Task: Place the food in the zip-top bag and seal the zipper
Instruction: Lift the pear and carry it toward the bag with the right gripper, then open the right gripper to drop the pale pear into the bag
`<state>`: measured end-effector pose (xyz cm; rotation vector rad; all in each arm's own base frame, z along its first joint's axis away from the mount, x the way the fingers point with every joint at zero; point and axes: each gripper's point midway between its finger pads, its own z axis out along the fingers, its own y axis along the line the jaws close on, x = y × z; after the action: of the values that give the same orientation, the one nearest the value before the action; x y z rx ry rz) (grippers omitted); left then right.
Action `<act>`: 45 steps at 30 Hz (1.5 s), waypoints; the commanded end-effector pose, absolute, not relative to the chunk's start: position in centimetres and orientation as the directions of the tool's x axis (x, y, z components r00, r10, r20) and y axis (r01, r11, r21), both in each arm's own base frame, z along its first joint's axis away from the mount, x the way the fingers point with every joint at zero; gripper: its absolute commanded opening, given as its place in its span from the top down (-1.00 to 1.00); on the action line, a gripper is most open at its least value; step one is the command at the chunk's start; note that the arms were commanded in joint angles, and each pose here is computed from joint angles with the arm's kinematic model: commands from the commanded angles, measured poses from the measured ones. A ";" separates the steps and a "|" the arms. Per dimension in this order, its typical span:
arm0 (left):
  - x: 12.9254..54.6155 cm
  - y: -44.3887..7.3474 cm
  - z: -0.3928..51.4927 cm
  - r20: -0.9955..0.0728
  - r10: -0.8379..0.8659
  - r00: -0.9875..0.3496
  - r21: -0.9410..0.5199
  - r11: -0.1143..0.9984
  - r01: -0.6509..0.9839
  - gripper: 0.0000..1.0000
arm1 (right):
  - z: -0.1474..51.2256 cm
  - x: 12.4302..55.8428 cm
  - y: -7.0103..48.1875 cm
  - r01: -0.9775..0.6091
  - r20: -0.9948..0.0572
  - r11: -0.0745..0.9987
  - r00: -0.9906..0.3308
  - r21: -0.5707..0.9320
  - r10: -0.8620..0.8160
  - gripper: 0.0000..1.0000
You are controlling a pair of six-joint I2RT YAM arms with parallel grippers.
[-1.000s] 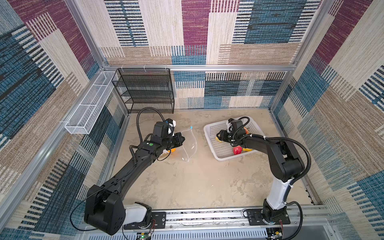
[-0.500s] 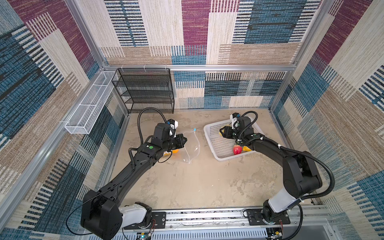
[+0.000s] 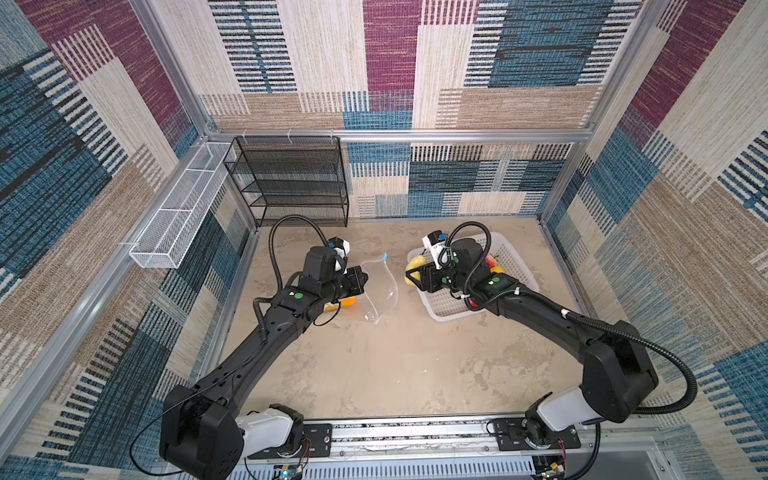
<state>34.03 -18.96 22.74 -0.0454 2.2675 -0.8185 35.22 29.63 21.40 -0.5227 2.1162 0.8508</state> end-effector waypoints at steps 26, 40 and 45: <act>34.3 -19.3 23.5 -0.638 -0.255 -0.726 -0.575 0.785 0.230 1.00 | 13.2 34.8 39.0 -0.643 -0.699 0.650 -0.676 0.405 -0.233 -0.19; 34.3 -19.2 23.4 -0.637 -0.257 -0.727 -0.574 0.787 0.225 1.00 | 17.1 34.9 38.4 -0.640 -0.745 0.654 -0.644 0.403 -0.172 -0.81; 34.3 -19.2 23.4 -0.637 -0.257 -0.727 -0.574 0.787 0.225 1.00 | 18.3 35.4 37.7 -0.605 -0.749 0.687 -0.649 0.403 -0.132 -1.00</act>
<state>33.98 -19.03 22.64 -0.0424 2.2693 -0.8269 34.78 38.11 17.22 -0.6235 2.1897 0.8708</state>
